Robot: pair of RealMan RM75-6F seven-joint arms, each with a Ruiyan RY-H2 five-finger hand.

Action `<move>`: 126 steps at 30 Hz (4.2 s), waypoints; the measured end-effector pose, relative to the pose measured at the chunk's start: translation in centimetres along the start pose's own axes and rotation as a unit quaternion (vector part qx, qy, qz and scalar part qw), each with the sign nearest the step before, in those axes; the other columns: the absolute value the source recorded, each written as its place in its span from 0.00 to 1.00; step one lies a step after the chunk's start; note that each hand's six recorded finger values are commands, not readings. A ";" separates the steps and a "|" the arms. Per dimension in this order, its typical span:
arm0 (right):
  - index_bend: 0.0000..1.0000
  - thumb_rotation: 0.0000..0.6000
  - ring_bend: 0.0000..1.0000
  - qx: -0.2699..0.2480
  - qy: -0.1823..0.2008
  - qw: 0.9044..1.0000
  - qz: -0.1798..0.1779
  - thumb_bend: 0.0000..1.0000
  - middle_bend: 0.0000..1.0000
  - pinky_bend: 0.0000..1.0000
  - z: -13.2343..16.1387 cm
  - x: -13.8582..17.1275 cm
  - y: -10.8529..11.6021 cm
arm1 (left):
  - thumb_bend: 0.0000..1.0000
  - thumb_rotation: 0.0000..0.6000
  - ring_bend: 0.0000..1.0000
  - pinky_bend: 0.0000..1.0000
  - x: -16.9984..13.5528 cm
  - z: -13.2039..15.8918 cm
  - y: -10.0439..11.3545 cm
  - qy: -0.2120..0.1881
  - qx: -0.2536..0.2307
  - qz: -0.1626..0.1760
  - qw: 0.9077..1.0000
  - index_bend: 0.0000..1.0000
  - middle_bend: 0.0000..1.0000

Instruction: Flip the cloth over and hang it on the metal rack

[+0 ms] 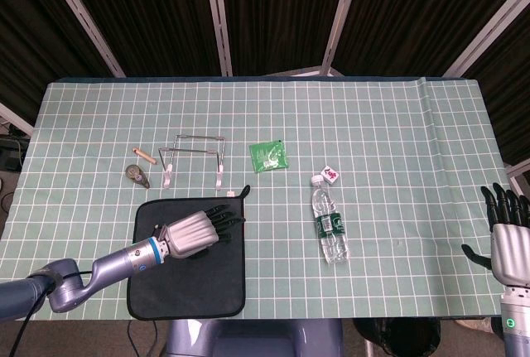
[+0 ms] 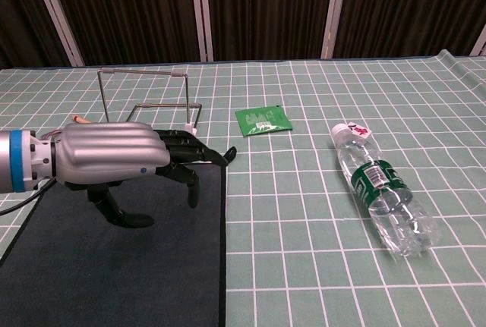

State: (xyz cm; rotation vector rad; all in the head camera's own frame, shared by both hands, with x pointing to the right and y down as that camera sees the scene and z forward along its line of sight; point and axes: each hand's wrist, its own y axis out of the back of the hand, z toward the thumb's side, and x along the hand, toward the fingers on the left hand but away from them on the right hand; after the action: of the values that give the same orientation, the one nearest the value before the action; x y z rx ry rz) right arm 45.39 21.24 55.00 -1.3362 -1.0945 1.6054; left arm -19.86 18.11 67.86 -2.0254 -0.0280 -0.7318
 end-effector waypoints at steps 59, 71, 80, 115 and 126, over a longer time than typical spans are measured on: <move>0.00 1.00 0.00 -0.010 -0.004 1.000 0.005 0.00 0.00 0.00 -1.0 0.0 0.6 | 0.53 1.00 0.00 0.00 5.0 2.0 -2.3 -0.010 0.018 0.006 1.000 0.70 0.00; 0.00 1.00 0.00 -0.008 0.002 1.000 0.008 0.00 0.00 0.00 -0.7 0.3 0.4 | 0.54 1.00 0.00 0.00 0.1 0.3 -1.9 -0.006 0.022 0.032 0.999 0.75 0.00; 0.00 1.00 0.00 -0.006 0.005 1.000 0.008 0.00 0.00 0.00 -0.5 0.4 0.3 | 0.54 1.00 0.00 0.00 -6.4 -1.8 -4.4 0.004 0.025 0.020 0.999 0.77 0.00; 0.00 1.00 0.00 0.001 0.009 1.000 0.004 0.00 0.00 0.00 0.0 0.7 0.4 | 0.54 1.00 0.00 0.00 -15.2 -5.8 -8.8 0.040 0.027 -0.030 0.998 0.80 0.00; 0.00 1.00 0.00 0.000 0.009 1.000 0.002 0.00 0.00 0.00 0.0 0.8 0.5 | 0.54 1.00 0.00 0.00 -14.5 -6.1 -9.0 0.046 0.042 -0.023 0.998 0.80 0.00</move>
State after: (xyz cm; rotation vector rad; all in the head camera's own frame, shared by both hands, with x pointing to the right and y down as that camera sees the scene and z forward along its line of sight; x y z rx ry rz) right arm 45.27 21.83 54.28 -1.3520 -1.0819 1.5937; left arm -37.43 22.10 69.77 -1.9149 -0.0519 -0.8392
